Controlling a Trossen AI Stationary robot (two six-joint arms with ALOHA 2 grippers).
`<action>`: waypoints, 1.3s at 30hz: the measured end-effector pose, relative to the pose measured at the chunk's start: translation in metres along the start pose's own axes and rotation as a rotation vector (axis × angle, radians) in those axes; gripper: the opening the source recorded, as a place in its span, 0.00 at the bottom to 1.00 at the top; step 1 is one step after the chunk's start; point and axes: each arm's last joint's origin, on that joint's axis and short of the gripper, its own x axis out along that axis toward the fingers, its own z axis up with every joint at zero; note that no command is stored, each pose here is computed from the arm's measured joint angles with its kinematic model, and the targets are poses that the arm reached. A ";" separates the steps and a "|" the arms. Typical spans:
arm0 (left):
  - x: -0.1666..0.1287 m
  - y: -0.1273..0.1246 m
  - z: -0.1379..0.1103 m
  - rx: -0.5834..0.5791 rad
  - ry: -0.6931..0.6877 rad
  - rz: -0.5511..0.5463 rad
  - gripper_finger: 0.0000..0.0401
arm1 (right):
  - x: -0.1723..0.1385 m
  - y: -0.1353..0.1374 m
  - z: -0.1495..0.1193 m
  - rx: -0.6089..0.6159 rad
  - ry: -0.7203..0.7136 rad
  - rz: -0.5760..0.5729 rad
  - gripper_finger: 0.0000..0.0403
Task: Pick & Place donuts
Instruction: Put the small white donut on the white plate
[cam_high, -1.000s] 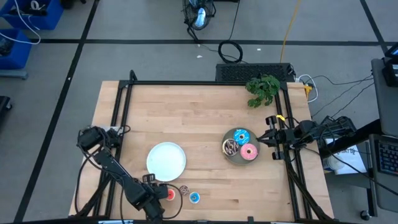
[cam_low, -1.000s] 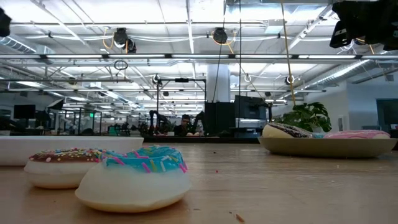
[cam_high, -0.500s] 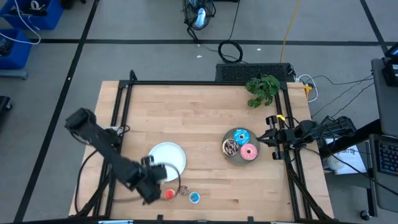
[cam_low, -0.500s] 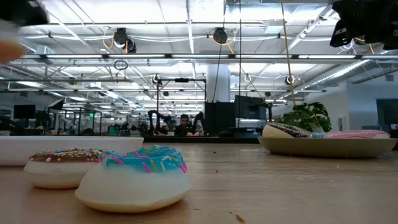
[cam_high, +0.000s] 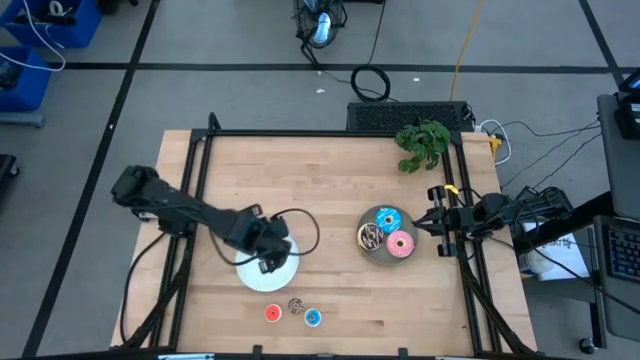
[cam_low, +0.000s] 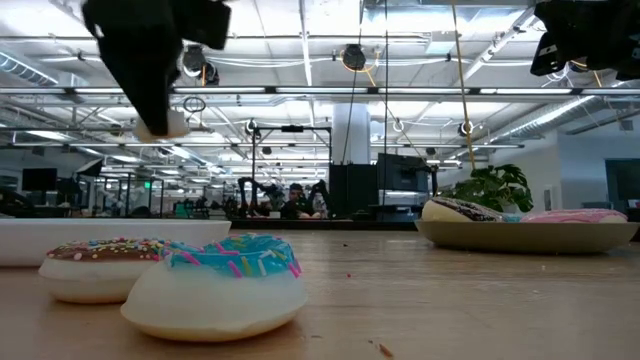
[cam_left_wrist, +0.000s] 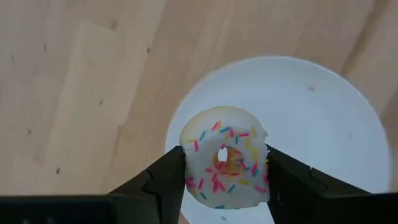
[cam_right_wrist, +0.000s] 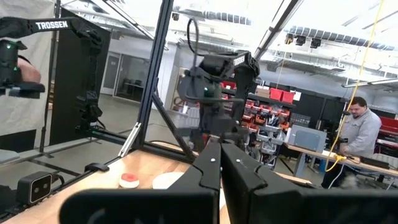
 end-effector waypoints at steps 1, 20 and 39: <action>0.005 0.000 0.004 0.012 0.010 0.005 0.48 | 0.000 0.000 0.000 0.000 0.000 0.000 0.00; 0.085 -0.013 0.012 0.126 0.165 -0.044 0.48 | 0.000 0.000 0.000 0.006 0.000 0.000 0.00; 0.091 -0.012 0.009 0.112 0.159 -0.049 0.63 | 0.000 0.000 0.000 0.008 0.000 0.000 0.00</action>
